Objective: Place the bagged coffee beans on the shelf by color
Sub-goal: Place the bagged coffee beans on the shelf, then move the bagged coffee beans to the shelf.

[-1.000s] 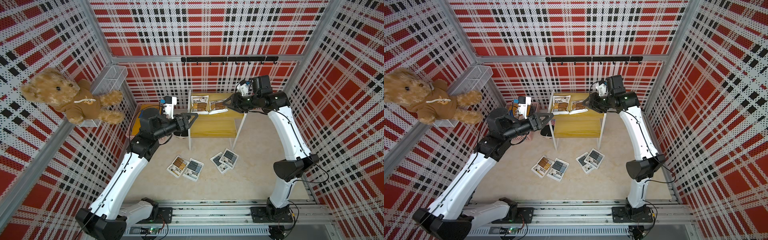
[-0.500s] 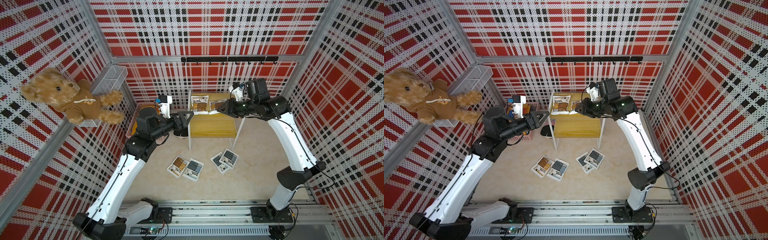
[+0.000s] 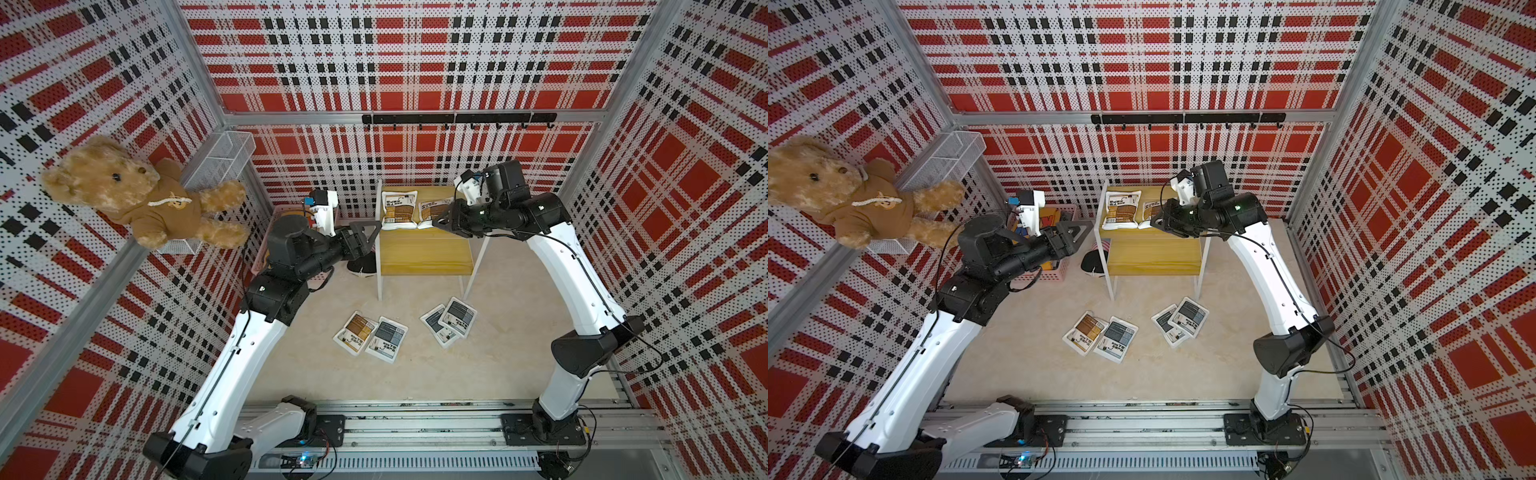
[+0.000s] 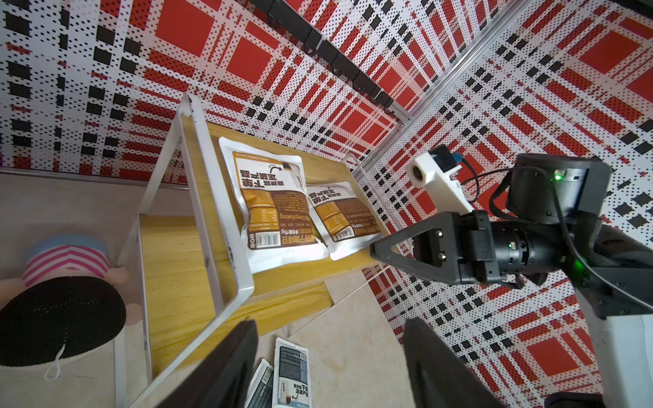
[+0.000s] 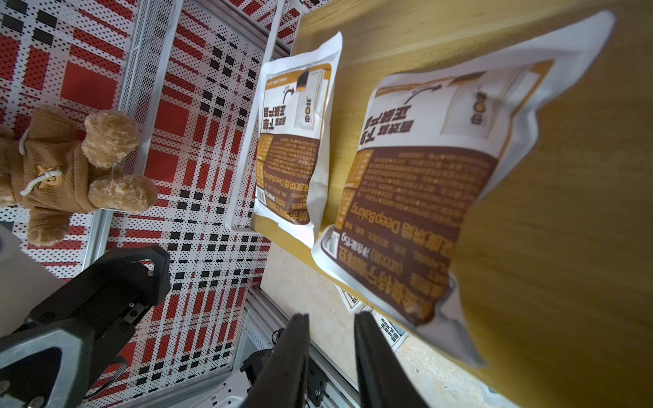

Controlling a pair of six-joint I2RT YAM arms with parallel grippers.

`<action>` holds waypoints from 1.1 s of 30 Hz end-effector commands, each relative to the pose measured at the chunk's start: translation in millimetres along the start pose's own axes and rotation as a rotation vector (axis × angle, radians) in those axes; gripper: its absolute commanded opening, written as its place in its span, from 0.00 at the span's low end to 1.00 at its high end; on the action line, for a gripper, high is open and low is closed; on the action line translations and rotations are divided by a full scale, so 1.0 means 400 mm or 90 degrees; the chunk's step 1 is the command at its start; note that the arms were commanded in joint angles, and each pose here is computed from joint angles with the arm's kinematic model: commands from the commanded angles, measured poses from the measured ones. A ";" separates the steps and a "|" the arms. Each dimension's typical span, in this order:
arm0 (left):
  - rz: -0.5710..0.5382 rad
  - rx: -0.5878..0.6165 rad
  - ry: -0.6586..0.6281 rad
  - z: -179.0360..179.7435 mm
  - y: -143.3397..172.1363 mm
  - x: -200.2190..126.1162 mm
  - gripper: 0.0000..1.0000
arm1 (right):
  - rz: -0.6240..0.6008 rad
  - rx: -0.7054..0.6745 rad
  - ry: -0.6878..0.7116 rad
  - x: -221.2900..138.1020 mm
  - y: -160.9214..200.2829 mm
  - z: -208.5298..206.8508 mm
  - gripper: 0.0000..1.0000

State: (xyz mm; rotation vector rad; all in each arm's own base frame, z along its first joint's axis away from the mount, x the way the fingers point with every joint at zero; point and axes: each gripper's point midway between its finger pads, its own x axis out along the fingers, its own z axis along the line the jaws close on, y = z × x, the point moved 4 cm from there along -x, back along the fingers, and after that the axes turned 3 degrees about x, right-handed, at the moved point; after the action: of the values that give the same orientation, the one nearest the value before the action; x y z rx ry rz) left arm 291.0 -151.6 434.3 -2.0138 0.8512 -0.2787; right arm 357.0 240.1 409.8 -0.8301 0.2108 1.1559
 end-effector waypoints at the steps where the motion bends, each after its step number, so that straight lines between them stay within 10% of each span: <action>1: -0.014 0.013 -0.005 -0.006 -0.015 -0.017 0.72 | -0.009 -0.012 0.002 0.016 -0.015 -0.005 0.28; 24: -0.012 0.024 -0.017 -0.003 -0.007 -0.027 0.73 | -0.013 0.000 -0.012 0.014 -0.004 0.016 0.31; 33: 0.011 -0.011 -0.126 0.082 0.064 -0.066 0.73 | 0.012 -0.008 0.006 -0.027 0.181 0.065 0.43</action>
State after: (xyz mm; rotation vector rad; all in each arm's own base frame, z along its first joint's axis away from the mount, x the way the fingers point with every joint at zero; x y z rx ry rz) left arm 280.1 -135.3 421.2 -2.0071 0.7786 -0.1836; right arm 306.2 257.2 389.8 -0.8353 0.2593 1.1906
